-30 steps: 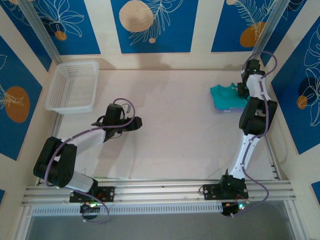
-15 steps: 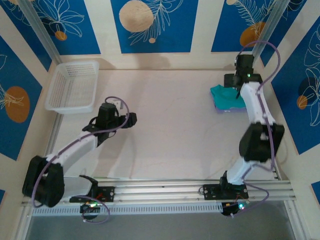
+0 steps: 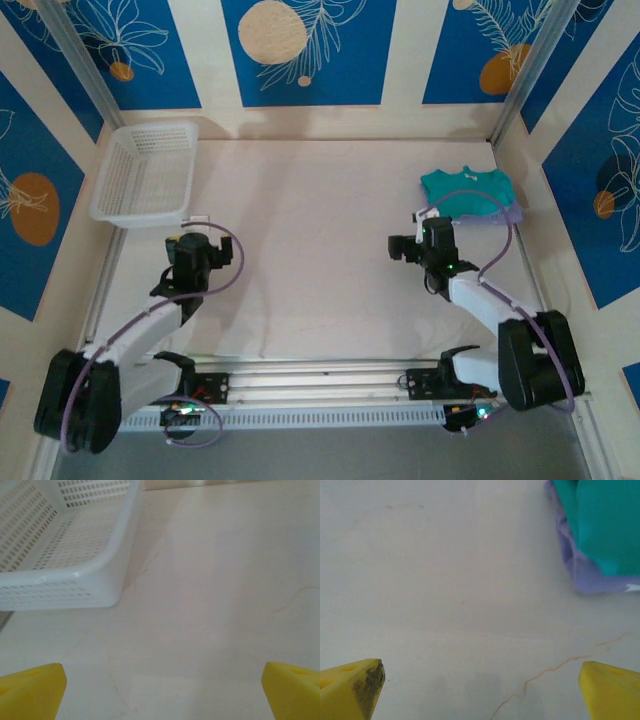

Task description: Fold the inside-out t-shirt

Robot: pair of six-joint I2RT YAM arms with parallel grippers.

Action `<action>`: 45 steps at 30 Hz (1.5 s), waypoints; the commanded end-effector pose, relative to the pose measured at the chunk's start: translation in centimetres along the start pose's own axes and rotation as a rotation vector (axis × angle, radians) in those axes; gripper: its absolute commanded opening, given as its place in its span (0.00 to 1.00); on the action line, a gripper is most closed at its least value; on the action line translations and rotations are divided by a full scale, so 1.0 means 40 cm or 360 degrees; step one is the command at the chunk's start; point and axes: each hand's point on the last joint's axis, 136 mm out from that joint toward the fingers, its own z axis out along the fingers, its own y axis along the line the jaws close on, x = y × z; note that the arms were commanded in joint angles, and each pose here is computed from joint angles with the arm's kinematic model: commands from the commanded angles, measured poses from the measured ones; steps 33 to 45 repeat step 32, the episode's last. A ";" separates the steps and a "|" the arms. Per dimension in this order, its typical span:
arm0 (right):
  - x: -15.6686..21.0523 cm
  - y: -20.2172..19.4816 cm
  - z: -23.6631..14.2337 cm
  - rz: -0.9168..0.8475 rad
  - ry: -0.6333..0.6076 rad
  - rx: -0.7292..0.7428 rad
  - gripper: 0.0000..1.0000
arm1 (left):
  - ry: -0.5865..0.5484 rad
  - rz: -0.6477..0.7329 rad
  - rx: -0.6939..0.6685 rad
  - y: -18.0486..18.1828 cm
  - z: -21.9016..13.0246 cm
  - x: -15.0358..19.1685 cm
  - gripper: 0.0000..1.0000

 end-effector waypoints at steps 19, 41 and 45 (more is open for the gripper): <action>-0.099 -0.081 0.086 0.0161 -0.0468 -0.0100 0.99 | -0.0222 0.0023 0.0174 -0.021 0.170 0.019 1.00; -0.098 -0.072 0.088 0.0142 -0.0462 -0.0142 0.99 | -0.0233 0.0025 0.0172 -0.020 0.170 0.015 1.00; -0.098 -0.072 0.088 0.0142 -0.0462 -0.0142 0.99 | -0.0233 0.0025 0.0172 -0.020 0.170 0.015 1.00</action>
